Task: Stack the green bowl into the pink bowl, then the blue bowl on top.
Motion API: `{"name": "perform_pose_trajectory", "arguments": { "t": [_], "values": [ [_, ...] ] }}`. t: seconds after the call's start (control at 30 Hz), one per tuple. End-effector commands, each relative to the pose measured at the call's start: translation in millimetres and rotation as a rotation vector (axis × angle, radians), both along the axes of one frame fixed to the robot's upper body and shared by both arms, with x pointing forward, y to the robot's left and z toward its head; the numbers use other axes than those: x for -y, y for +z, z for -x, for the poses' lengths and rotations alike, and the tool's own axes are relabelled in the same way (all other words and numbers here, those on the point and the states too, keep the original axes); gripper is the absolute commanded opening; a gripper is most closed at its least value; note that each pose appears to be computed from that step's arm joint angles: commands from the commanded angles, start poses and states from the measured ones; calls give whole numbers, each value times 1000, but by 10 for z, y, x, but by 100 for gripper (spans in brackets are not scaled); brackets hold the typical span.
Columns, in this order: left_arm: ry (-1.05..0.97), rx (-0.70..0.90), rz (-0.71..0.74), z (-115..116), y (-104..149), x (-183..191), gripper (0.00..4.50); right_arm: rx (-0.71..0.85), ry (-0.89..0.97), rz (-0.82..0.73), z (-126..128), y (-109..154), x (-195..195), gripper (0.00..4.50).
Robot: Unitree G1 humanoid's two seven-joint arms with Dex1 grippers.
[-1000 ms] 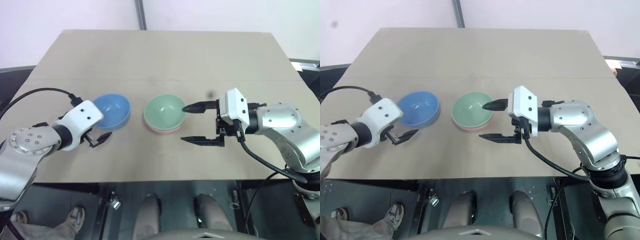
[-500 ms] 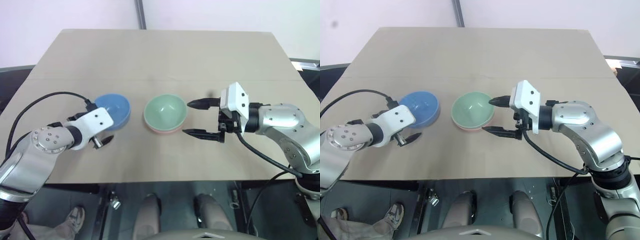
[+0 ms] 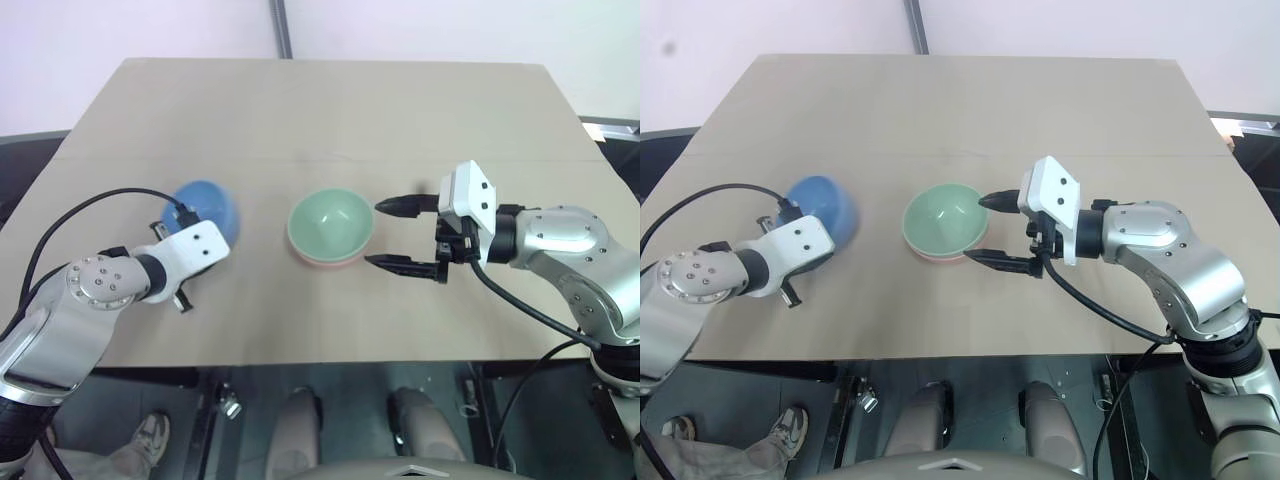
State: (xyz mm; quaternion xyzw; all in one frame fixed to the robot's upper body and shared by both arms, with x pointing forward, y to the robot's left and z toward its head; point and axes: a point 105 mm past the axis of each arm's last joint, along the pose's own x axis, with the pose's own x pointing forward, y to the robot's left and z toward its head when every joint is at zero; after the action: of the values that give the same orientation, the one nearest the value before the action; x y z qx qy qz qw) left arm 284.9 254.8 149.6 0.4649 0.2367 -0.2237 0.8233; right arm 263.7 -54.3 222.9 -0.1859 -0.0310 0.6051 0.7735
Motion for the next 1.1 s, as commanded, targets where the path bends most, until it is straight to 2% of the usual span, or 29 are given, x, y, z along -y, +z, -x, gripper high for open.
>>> {"name": "perform_pose_trajectory", "arguments": {
  "t": [0.03,0.17,0.23,0.33,0.47,0.67,0.97,1.0,1.03,1.07,1.1],
  "values": [
    [-39,85,4,-32,203,60,3,60,1,-17,20,119,12,399],
    [-123,70,22,19,347,157,3,59,-12,-12,10,111,53,399],
    [-258,24,35,89,465,342,3,53,-25,-4,16,99,112,399],
    [-444,-23,42,180,663,589,3,39,-80,20,7,55,267,399],
    [-537,-42,64,160,829,754,3,24,-187,54,3,-2,538,399],
    [-635,-70,39,54,831,909,3,13,-341,104,105,-60,935,399],
    [-825,-80,3,-128,763,1241,3,38,-455,106,218,-37,1092,399],
    [-844,-76,-8,-137,759,1262,68,40,-459,105,226,-33,1092,399],
    [-858,-72,-13,-145,757,1282,74,42,-462,104,231,-30,1094,399],
    [-872,-61,-11,-155,768,1310,129,44,-466,104,237,-25,1097,399],
    [-879,-49,-1,-166,787,1336,160,45,-469,104,243,-22,1100,399]
  ]
}}
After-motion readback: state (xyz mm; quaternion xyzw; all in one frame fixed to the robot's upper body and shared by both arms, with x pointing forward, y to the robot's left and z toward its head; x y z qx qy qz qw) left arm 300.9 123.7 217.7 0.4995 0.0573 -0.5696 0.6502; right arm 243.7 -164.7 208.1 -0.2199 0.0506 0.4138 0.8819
